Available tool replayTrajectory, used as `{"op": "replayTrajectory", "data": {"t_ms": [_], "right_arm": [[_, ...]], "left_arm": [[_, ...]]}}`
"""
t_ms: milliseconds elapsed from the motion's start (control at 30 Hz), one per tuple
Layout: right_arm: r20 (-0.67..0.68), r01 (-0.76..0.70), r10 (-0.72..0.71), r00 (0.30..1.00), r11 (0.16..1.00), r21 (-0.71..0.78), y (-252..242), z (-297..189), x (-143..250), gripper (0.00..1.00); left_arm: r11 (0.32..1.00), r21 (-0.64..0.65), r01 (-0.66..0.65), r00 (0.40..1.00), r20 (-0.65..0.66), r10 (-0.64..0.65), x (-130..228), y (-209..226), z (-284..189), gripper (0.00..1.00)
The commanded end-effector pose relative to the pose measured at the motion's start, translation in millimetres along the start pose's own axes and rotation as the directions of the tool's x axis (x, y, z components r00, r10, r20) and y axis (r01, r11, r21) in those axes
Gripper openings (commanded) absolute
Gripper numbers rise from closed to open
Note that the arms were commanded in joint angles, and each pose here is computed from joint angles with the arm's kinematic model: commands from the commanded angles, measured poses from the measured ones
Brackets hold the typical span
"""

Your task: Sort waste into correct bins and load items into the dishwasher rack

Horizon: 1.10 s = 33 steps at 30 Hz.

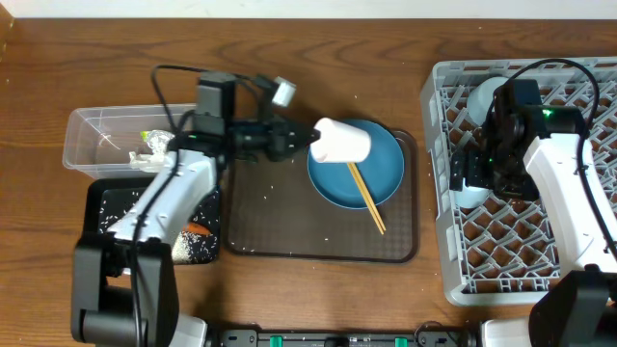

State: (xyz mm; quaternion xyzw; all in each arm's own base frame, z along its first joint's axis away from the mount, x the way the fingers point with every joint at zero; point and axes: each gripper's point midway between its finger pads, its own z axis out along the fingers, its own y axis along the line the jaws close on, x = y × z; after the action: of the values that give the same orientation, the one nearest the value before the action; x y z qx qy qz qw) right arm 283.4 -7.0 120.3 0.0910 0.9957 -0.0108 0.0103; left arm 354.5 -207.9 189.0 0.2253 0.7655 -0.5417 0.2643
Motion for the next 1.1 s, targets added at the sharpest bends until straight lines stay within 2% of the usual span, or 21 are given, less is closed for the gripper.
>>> {"op": "replayTrajectory", "data": {"t_ms": [0, 200, 300, 433, 633, 700, 767, 833, 900, 967, 1067], "right_arm": [[-0.007, -0.004, 0.004, 1.000, 1.000, 0.012, -4, 2, 1, 0.99], [0.007, -0.004, 0.004, 1.000, 1.000, 0.014, -5, 2, -3, 0.99], [0.071, -0.008, 0.008, 0.997, 1.000, 0.004, -2, 2, -18, 0.99], [0.124, 0.002, 0.009, 0.992, 0.996, -0.085, 14, 0, -32, 0.99], [0.084, -0.048, 0.060, 0.995, 0.989, -0.138, 22, -1, -25, 0.99], [0.071, -0.037, 0.055, 0.996, 0.973, -0.229, 38, -4, -24, 0.99], [0.072, 0.005, 0.025, 0.997, 0.923, -0.384, 66, -13, -25, 0.99], [0.172, 0.193, -0.113, 0.979, 0.788, -0.585, 104, -36, -28, 0.99], [0.305, 0.360, -0.195, 0.932, 0.595, -0.719, 135, -65, -26, 0.99], [0.427, 0.481, -0.222, 0.876, 0.413, -0.773, 155, -93, -23, 0.99], [0.477, 0.534, -0.240, 0.845, 0.369, -0.760, 164, -99, -23, 0.99]], "left_arm": [[0.992, 0.110, -0.066, 0.998, 0.021, 0.064, 0, -13, -14, 0.06], [0.993, 0.105, -0.061, 0.998, 0.024, 0.059, 0, -11, -16, 0.06], [0.993, 0.104, -0.061, 0.998, 0.025, 0.059, 0, -11, -16, 0.06], [0.993, 0.105, -0.062, 0.998, 0.025, 0.059, 0, -11, -16, 0.06], [0.993, 0.105, -0.062, 0.998, 0.025, 0.060, 0, -11, -16, 0.06], [0.993, 0.105, -0.062, 0.998, 0.025, 0.060, 0, -11, -16, 0.06], [0.993, 0.105, -0.062, 0.998, 0.025, 0.060, 0, -11, -16, 0.06], [0.992, 0.105, -0.063, 0.998, 0.025, 0.061, 0, -11, -16, 0.06], [0.992, 0.105, -0.062, 0.998, 0.025, 0.060, 0, -11, -16, 0.06], [0.989, 0.129, -0.067, 0.998, 0.025, 0.065, 0, -16, -17, 0.06], [0.968, 0.228, -0.103, 0.995, 0.032, 0.098, -1, -34, -18, 0.06]]}}
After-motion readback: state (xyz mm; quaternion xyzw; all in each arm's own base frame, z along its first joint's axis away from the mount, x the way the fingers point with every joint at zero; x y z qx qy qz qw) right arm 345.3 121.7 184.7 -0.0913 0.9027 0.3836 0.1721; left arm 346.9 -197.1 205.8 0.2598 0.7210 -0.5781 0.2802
